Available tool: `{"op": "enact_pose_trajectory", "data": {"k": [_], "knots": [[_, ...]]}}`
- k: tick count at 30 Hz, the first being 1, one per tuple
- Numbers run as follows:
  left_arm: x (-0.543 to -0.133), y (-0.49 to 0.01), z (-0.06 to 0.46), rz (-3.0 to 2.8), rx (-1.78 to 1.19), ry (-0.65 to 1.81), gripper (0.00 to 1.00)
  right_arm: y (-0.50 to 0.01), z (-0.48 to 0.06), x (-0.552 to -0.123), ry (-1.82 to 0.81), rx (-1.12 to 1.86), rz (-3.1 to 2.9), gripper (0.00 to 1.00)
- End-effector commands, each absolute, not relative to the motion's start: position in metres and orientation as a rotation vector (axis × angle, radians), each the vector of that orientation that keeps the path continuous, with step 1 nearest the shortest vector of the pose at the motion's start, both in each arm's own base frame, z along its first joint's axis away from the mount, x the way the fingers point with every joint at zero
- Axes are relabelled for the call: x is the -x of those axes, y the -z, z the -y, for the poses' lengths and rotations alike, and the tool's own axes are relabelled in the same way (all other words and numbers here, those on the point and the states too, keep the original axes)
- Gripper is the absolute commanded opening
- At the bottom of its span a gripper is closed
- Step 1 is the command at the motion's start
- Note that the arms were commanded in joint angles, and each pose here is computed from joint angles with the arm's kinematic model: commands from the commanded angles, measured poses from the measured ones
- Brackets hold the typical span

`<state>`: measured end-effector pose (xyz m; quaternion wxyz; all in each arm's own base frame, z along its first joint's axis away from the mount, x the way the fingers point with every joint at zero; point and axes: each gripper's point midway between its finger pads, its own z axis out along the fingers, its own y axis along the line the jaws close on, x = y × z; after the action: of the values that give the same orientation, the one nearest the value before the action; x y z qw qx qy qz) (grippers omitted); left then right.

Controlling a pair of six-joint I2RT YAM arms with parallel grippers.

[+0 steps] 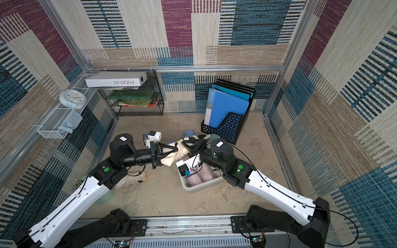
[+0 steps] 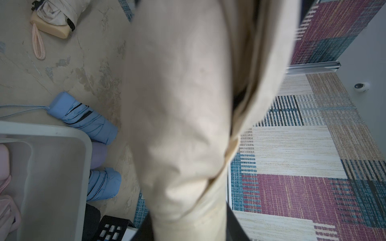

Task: Put the umbrella into the storage box
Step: Pick up the umbrella from the center of the board.

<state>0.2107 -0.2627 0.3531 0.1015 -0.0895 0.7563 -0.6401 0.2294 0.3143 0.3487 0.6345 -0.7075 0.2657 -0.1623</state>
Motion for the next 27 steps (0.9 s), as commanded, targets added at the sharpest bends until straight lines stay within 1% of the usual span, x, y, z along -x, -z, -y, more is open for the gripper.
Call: {"op": "enact_pose_trajectory", "data": {"k": [1,4,7,10,13,16,18,22,27], "knots": [[-0.218,-0.373,0.260,-2.120,0.198,1.858,0.26,-0.354,-0.310,-0.227,0.301,1.561,-0.699,0.59],[-0.231,-0.378,0.256,-2.052,0.215,1.799,0.23,-0.365,-0.304,-0.219,0.168,1.472,-0.823,0.73],[-0.252,-0.381,0.251,-1.966,0.251,1.709,0.22,-0.382,-0.297,-0.211,-0.043,1.324,-1.003,0.78],[-0.273,-0.386,0.245,-1.865,0.247,1.611,0.19,-0.403,-0.288,-0.208,-0.335,1.065,-1.242,0.79],[-0.288,-0.399,0.242,-1.745,0.177,1.515,0.18,-0.419,-0.274,-0.218,-0.661,0.644,-1.498,0.75],[-0.298,-0.411,0.237,-1.641,0.113,1.425,0.16,-0.415,-0.267,-0.227,-0.954,0.240,-1.675,0.72],[-0.301,-0.420,0.236,-1.575,0.082,1.401,0.15,-0.412,-0.273,-0.227,-1.118,0.091,-1.717,0.72],[-0.297,-0.436,0.242,-1.479,0.002,1.416,0.13,-0.431,-0.288,-0.223,-1.358,0.003,-1.635,0.77],[-0.285,-0.454,0.257,-1.395,-0.086,1.482,0.12,-0.461,-0.298,-0.225,-1.431,0.033,-1.493,0.82]]}}
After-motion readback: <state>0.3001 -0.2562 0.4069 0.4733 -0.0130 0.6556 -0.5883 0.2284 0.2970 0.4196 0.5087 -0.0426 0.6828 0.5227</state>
